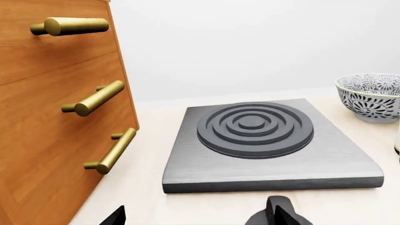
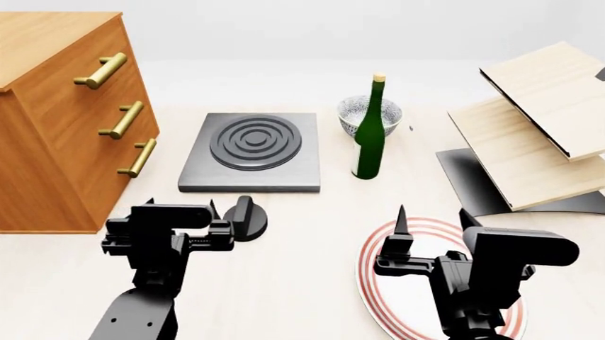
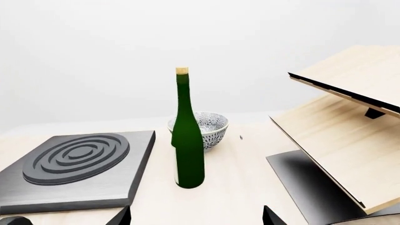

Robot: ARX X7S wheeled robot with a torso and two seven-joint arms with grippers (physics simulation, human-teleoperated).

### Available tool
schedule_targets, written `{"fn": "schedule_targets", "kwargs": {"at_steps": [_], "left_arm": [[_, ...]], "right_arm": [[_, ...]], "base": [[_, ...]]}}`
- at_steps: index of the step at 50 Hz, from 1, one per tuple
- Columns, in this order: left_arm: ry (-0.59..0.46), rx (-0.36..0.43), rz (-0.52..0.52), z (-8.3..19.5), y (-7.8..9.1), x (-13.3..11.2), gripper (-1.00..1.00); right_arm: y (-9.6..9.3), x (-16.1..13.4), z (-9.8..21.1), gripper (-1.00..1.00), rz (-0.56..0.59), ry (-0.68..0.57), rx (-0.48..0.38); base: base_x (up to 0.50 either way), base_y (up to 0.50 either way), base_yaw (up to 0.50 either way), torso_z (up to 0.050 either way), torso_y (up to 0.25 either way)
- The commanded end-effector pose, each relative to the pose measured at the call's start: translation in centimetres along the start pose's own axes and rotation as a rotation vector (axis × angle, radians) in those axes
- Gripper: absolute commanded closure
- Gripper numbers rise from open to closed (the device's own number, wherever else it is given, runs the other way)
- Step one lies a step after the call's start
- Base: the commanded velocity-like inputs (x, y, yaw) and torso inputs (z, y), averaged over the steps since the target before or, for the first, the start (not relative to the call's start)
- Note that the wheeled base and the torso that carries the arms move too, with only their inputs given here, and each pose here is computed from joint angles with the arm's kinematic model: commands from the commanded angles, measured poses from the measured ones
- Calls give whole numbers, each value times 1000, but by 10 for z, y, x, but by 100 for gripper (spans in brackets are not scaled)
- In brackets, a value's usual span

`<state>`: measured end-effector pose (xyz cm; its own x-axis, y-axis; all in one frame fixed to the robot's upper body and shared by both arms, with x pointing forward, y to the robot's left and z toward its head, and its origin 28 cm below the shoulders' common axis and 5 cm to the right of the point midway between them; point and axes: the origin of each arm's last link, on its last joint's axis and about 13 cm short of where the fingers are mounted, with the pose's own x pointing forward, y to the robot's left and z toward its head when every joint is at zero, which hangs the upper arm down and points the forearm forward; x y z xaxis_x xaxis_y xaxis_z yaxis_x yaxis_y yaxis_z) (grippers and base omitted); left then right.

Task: Turn on the stove.

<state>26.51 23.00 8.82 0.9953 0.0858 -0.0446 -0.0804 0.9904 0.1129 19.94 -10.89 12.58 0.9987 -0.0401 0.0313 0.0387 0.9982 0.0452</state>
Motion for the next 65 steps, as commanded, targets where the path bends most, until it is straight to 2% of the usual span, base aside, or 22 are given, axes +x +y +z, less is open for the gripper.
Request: {"fn": "schedule_targets", "kwargs": {"at_steps": [1,23,36,47,55,58,61,65], "left_arm": [[8,46,32,-24,1,24,-100],[58,73,60,-63,-10,43,-100],[79,81,45,-81,-25,52,-100],[75,77,-31,-75,-48,51,-100],[50,77,-148,-59,-69,32,-100],[28,89,-187,-54,-73,24,-100],[22,63,-230,-42,-76,14,-100],[11,31,-261,-18,-69,5,-100]], "right_arm": [[0,-1,-4,-100,1,7,-2],[-1,-1,-6,-100,-2,16,7],[-1,-2,-8,-100,-1,19,10],[-2,-2,-8,-100,-4,19,11],[-3,-2,-8,-100,-8,22,13],[-3,-2,-8,-100,-8,21,15],[-4,-2,-8,-100,-10,22,19],[-5,-2,-8,-100,-15,20,21]], "base": [[0,0,0,0,0],[0,0,0,0,0],[0,0,0,0,0],[0,0,0,0,0],[0,0,0,0,0],[0,0,0,0,0],[0,0,0,0,0],[0,0,0,0,0]]}}
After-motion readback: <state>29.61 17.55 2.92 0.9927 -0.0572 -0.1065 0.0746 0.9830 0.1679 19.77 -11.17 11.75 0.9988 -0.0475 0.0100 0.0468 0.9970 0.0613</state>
